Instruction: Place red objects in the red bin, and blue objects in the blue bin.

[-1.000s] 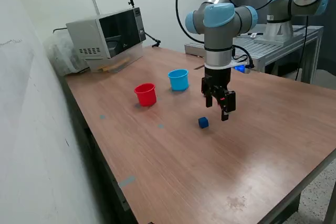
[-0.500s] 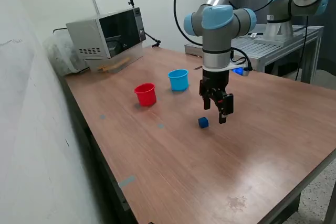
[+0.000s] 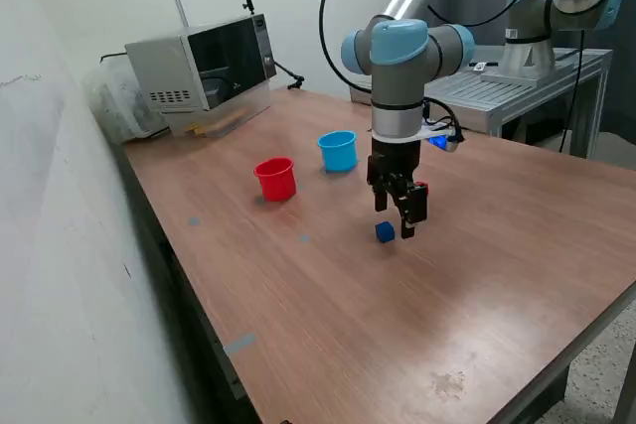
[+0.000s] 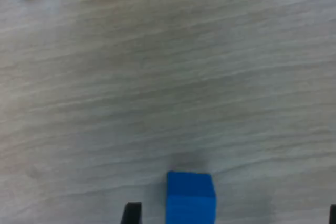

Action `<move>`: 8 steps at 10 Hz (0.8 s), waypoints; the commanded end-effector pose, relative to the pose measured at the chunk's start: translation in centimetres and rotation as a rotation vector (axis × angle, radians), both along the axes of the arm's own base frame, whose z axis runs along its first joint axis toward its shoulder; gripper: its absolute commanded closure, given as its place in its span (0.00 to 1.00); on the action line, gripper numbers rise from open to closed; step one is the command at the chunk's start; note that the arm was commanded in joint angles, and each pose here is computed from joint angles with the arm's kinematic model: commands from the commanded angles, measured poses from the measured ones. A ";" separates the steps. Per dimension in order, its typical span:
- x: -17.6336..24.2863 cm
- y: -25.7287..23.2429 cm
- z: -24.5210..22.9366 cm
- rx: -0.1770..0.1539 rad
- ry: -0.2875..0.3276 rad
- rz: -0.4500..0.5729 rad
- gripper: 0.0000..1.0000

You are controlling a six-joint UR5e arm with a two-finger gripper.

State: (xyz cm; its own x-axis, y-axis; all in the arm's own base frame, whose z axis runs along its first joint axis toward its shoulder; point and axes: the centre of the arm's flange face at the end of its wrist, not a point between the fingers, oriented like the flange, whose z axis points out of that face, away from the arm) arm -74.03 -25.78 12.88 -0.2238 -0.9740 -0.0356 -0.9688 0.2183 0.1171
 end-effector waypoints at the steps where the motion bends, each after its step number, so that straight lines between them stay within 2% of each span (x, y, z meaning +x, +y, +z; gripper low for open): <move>1: -0.8 1.5 -0.7 0.009 -0.001 -0.020 0.00; 8: -0.8 1.9 -2.8 0.020 -0.026 -0.025 0.00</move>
